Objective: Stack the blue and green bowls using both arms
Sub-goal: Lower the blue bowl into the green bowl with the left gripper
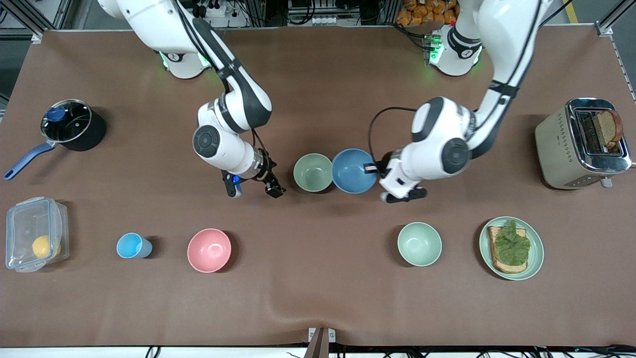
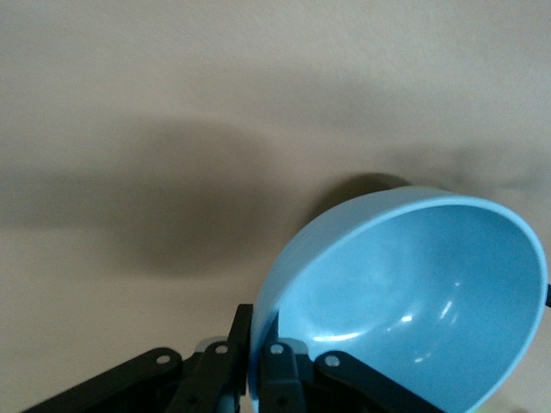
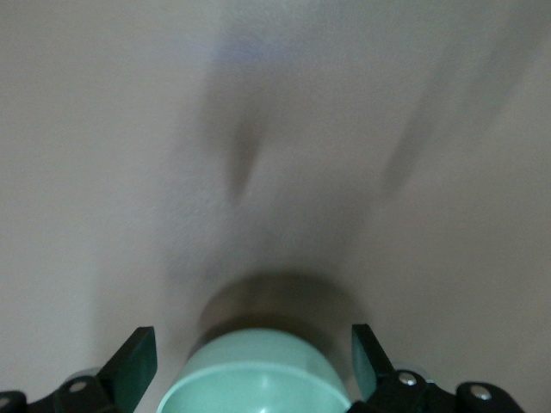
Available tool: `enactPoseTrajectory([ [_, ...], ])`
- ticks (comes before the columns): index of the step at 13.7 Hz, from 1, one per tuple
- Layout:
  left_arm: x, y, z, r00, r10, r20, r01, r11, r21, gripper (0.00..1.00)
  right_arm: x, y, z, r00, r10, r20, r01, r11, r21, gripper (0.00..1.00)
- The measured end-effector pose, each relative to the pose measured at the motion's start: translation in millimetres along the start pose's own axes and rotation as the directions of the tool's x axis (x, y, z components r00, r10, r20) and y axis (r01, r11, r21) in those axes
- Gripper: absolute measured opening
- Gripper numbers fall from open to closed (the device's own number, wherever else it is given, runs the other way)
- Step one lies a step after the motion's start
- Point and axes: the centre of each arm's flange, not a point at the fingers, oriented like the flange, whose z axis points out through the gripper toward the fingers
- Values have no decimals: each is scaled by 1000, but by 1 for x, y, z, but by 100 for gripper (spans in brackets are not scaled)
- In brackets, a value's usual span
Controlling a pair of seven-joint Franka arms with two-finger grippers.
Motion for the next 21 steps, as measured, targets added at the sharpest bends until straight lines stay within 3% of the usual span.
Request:
enactPoseTrajectory([
  [5,5,-3,11,1000,-9,1,9,1000,2,7,0,7,34,999,-23,-30,25,998,55,100],
  [13,-23,36,77,1000,-19,16,19,1000,23,7,-14,11,41,999,37,24,-38,996,76,100],
  [21,-24,48,111,1000,-26,12,26,999,20,7,-12,12,43,998,49,27,-51,996,79,100],
])
